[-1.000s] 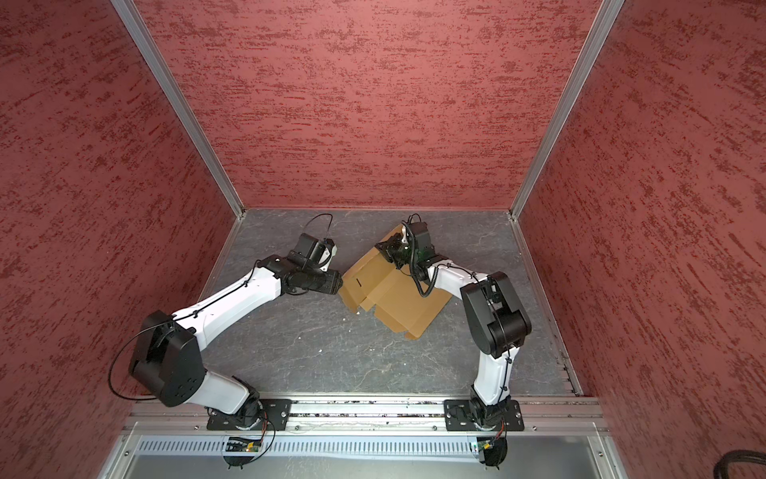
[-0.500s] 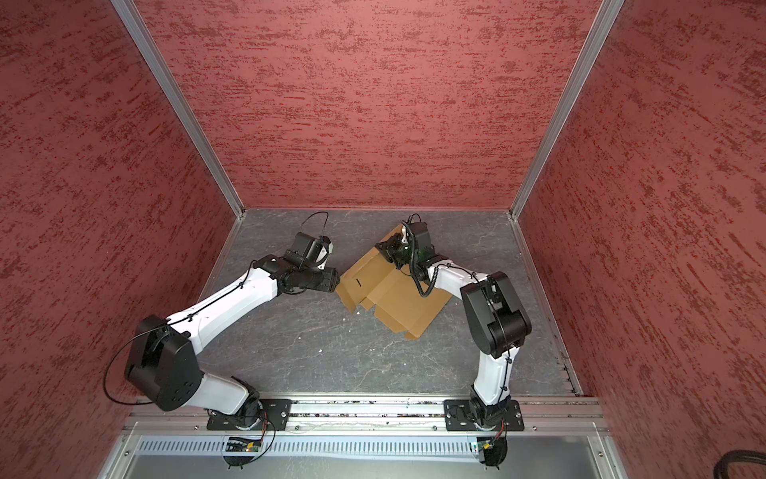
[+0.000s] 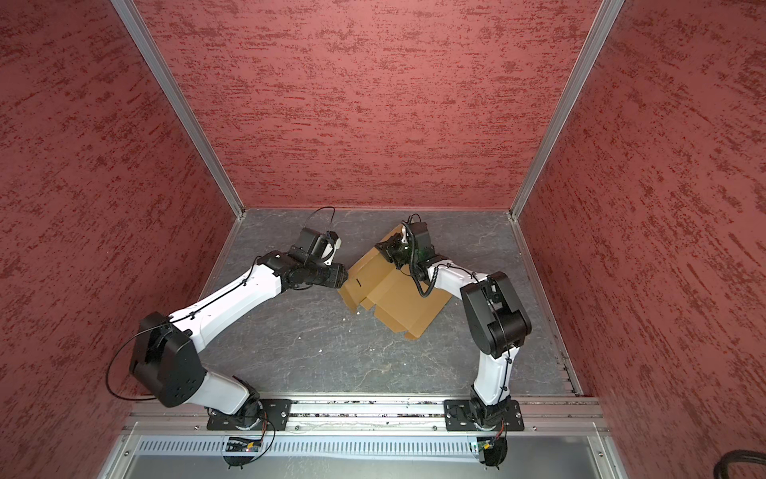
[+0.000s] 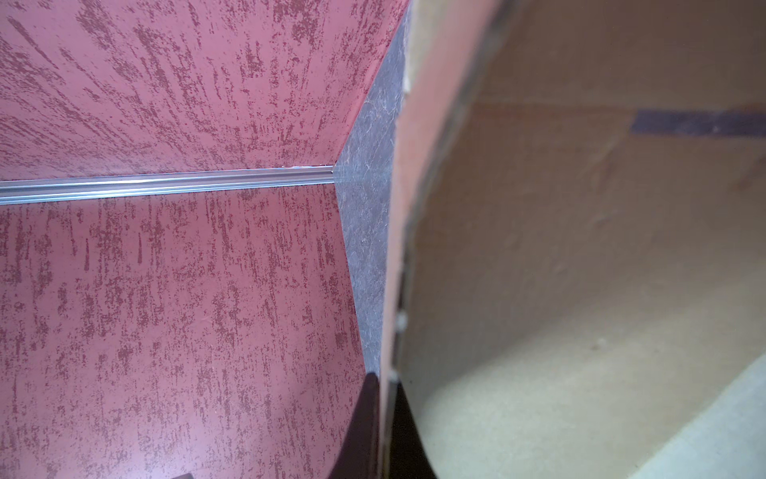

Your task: Fold the paper box

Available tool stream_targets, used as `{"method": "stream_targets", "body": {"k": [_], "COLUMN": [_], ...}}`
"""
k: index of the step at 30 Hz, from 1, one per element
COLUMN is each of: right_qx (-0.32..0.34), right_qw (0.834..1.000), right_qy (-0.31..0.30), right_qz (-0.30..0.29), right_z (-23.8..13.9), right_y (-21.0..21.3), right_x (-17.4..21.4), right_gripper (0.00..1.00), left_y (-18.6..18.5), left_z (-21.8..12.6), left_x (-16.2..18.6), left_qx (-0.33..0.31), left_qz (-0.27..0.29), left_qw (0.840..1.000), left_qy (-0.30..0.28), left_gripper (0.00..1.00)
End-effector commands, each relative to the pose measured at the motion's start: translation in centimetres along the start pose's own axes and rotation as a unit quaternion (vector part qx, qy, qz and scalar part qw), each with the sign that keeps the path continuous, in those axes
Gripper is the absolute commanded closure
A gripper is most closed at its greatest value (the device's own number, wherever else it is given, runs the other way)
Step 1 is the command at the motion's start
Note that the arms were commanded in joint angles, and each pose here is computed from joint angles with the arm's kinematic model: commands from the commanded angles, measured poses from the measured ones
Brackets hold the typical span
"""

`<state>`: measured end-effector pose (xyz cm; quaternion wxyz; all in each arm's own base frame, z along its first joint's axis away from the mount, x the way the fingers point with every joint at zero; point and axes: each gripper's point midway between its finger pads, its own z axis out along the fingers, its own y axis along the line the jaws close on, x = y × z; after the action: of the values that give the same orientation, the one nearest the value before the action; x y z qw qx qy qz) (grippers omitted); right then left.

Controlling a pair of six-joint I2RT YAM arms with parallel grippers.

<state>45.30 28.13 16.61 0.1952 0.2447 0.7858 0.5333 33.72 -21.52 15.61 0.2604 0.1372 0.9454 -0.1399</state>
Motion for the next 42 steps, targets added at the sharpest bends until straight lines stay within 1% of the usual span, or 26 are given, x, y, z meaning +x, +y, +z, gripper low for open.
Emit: {"method": "stream_targets", "body": {"k": [1, 6, 12, 16, 19, 24, 30, 32, 34, 37, 42], "right_qx": [-0.019, -0.022, -0.026, -0.032, -0.033, -0.038, -0.045, -0.048, -0.054, -0.063, -0.073], "right_qw": [1.000, 1.000, 1.000, 0.999, 0.999, 0.999, 0.999, 0.999, 0.998, 0.997, 0.996], "right_qy": [-0.015, -0.015, -0.015, -0.016, -0.017, -0.014, -0.006, -0.003, 0.004, 0.015, 0.028], "right_qz": [-0.010, -0.010, -0.008, -0.007, -0.006, -0.006, -0.017, -0.024, -0.034, -0.042, -0.041], "right_z": [-0.5, -0.4, -0.3, -0.3, -0.1, 0.2, 0.1, -0.1, -0.2, -0.3, -0.4], "right_y": [2.1, 2.3, 2.3, 2.5, 2.4, 2.4, 2.8, 3.0, 3.2, 3.2, 2.5], "right_x": [-0.4, -0.5, -0.4, -0.4, -0.5, -0.5, -0.3, -0.1, 0.2, 0.7, 1.2], "right_gripper": [0.94, 0.94, 0.94, 0.94, 0.94, 0.94, 0.94, 0.94, 0.94, 0.94, 0.94], "left_y": [-0.7, -0.6, -0.7, -1.1, -1.4, -1.3, 0.3, 1.2, 2.1, 3.3, 3.7], "left_z": [0.8, 1.9, 2.3, 2.1, 1.5, -1.0, -5.6, -6.3, -6.5, -5.7, -3.7], "left_x": [-0.2, -0.1, -1.7, -2.8, -2.8, -1.1, 0.8, 1.4, 2.2, 3.5, 5.3], "left_qx": [0.003, -0.005, -0.012, -0.001, 0.007, 0.016, 0.013, 0.010, 0.001, -0.013, -0.024], "left_qz": [0.012, 0.009, -0.006, -0.022, -0.033, -0.053, -0.075, -0.086, -0.095, -0.108, -0.112], "left_qw": [1.000, 1.000, 1.000, 0.999, 0.999, 0.997, 0.993, 0.992, 0.991, 0.991, 0.992], "left_qy": [0.004, 0.010, -0.013, -0.032, -0.038, -0.050, -0.087, -0.093, -0.095, -0.081, -0.056], "left_gripper": [0.42, 0.44, 0.45, 0.44, 0.43, 0.41, 0.38, 0.38, 0.37, 0.37, 0.39]}}
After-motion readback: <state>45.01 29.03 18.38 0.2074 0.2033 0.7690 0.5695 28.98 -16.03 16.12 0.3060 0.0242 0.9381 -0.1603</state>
